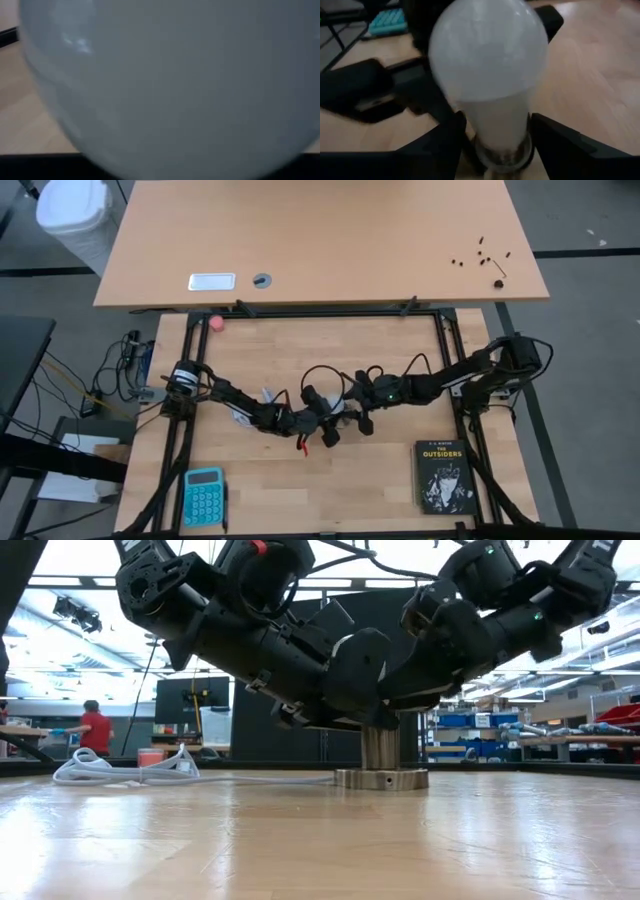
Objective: Screw lightbulb
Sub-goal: Insert the white lightbulb into the silver lamp
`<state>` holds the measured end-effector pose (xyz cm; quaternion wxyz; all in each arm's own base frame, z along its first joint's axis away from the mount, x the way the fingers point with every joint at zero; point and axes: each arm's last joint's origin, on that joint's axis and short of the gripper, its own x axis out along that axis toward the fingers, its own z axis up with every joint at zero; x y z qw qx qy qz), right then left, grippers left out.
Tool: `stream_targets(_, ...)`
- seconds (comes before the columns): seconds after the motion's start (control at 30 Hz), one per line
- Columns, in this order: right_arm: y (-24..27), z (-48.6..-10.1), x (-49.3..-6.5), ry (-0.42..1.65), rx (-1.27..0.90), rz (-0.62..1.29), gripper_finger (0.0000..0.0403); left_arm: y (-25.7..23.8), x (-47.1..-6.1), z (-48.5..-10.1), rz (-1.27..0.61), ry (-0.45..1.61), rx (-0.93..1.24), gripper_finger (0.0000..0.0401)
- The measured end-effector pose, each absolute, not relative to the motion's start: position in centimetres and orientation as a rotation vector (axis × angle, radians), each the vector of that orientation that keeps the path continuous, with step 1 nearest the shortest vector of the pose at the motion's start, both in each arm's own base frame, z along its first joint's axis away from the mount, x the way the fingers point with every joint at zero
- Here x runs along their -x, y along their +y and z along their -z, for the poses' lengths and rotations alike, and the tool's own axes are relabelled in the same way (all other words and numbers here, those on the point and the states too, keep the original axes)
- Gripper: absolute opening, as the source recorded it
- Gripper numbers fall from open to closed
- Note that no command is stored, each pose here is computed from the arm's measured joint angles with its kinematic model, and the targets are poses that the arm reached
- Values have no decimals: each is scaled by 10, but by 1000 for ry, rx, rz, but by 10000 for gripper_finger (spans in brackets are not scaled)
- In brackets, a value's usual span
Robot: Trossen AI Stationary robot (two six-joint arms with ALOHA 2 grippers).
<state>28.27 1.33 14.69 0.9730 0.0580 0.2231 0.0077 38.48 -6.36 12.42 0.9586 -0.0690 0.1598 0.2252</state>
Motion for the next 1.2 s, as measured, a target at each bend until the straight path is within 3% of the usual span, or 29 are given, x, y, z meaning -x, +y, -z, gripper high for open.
stream_targets(0.4, 28, -161, -269, 500, -123, -52, 266, -63, -385, -124, -462, 328, 138, 178)
stream_targets(1.2, 36, -169, -256, 551, -87, 7, 266, -63, -384, -124, -466, 330, 139, 178)
